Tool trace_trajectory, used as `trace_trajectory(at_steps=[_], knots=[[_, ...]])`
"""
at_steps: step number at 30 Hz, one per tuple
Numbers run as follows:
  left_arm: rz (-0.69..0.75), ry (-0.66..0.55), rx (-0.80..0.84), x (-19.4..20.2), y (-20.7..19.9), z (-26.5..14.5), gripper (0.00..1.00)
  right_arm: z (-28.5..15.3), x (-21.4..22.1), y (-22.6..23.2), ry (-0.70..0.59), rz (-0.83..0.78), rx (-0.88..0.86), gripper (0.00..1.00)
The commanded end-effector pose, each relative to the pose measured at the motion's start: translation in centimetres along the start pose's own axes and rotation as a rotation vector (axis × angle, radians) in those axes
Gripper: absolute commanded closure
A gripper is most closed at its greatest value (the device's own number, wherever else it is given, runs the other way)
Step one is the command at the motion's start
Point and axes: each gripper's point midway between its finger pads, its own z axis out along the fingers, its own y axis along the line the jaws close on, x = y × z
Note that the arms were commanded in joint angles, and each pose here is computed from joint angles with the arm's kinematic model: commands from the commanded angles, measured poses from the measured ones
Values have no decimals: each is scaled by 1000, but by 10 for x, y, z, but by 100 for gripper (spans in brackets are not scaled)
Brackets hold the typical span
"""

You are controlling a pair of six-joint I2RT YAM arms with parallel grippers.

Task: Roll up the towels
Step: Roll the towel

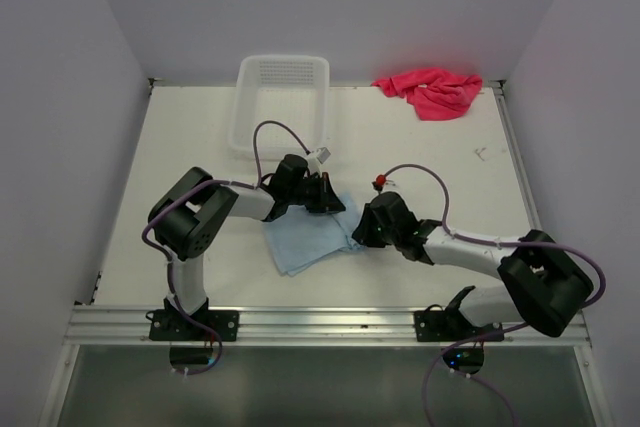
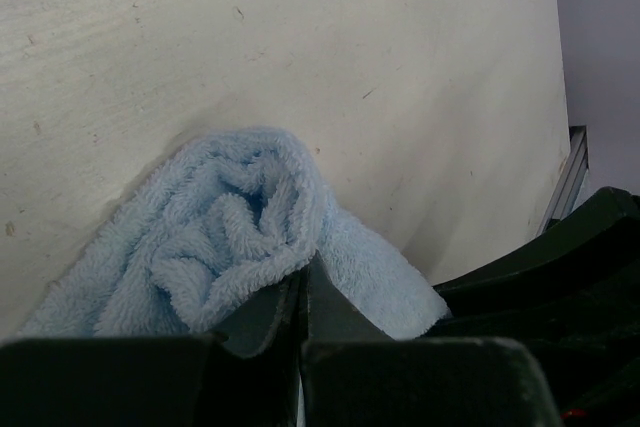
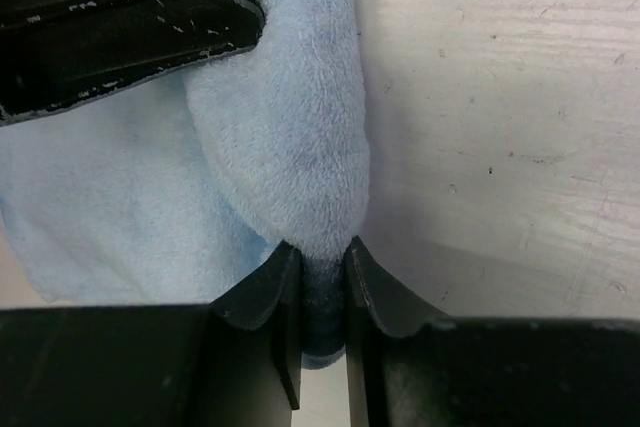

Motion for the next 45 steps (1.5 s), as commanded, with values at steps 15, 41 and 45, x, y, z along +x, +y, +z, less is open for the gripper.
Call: trace_trajectory(at_steps=[15,41,45], knots=[[-15,-30,-51,-46,-20,-8,100,-34,-26,-28,-218,-432,547,100],[-21,5,61,-6,-31,10,100,-17,-22,7,-222,-599,595,91],[-34,43,10,14,-8,12,100,-24,-23,15,-222,-565,532,81]])
